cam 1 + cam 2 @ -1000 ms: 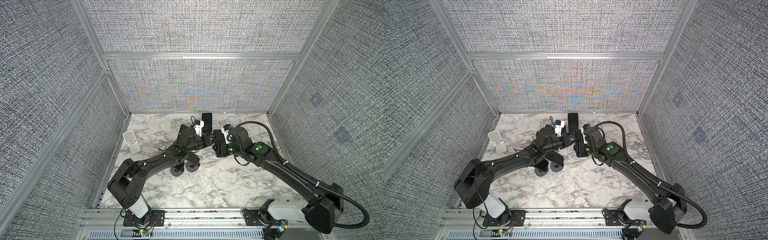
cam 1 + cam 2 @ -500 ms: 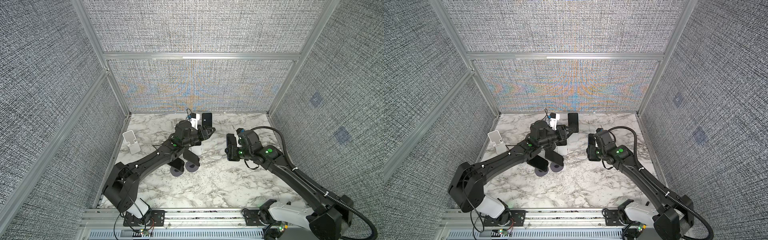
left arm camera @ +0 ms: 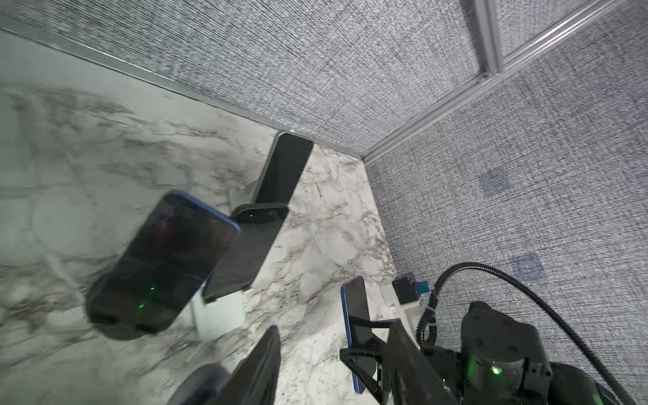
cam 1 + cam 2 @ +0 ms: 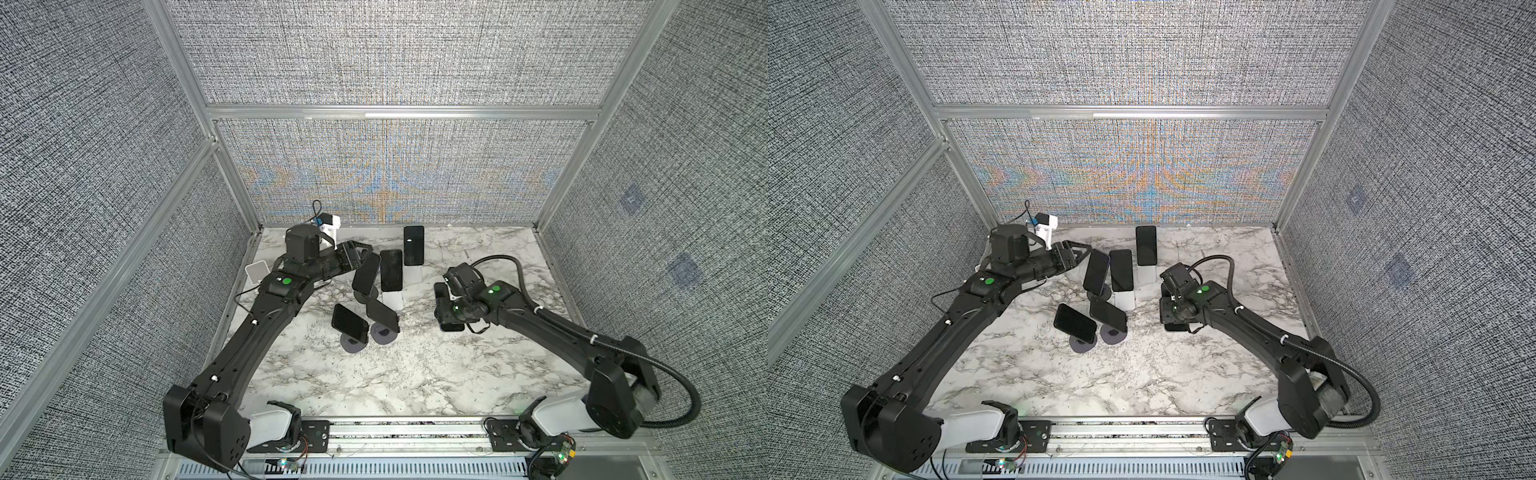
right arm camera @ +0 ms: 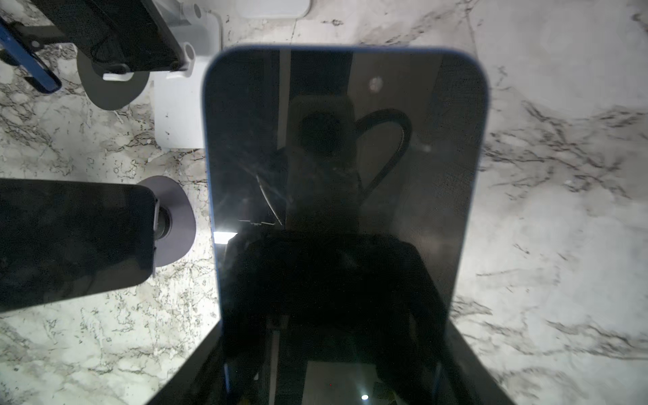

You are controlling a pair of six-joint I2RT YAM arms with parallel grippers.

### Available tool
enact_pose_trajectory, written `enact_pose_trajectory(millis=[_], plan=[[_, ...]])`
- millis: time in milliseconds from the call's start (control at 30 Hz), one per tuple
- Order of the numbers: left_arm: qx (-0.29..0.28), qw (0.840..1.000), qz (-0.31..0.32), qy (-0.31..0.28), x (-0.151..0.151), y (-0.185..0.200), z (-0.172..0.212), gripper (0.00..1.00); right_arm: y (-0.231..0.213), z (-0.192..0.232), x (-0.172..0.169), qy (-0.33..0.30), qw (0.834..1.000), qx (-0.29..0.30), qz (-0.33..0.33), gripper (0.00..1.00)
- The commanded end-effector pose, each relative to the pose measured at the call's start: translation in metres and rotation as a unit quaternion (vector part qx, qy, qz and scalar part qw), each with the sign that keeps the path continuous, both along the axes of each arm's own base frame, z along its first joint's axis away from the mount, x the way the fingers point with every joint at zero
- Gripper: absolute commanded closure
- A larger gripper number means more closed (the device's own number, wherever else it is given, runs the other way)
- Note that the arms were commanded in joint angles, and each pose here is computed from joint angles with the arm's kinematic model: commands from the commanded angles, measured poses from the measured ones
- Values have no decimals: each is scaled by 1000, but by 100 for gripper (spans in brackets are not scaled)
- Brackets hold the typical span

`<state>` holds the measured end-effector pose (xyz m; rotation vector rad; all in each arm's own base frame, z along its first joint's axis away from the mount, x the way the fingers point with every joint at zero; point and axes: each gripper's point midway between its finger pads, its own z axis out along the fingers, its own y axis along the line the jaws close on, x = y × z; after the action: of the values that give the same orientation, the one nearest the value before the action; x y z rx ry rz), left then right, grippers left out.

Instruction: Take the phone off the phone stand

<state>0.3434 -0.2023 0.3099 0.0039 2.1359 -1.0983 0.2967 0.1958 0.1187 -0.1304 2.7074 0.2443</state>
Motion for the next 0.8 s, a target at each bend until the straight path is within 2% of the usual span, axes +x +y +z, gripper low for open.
enact_pose_trajectory(millis=[0,167,367,600,767], plan=[[60,998,-21,16,-19,19,-18,50,18,-10,18,-9,1000,12,-11,75],[79,997,-8,10,-20,40,-24,51,38,-41,36,15,1000,-13,-11,76],[81,997,-7,-11,-13,45,-31,53,64,-65,52,29,1000,-4,-5,77],[90,996,-14,-9,-8,45,-46,54,67,-83,58,49,998,-28,-14,77],[87,996,-13,-11,-7,47,-48,54,62,-91,59,55,997,-42,-19,71]])
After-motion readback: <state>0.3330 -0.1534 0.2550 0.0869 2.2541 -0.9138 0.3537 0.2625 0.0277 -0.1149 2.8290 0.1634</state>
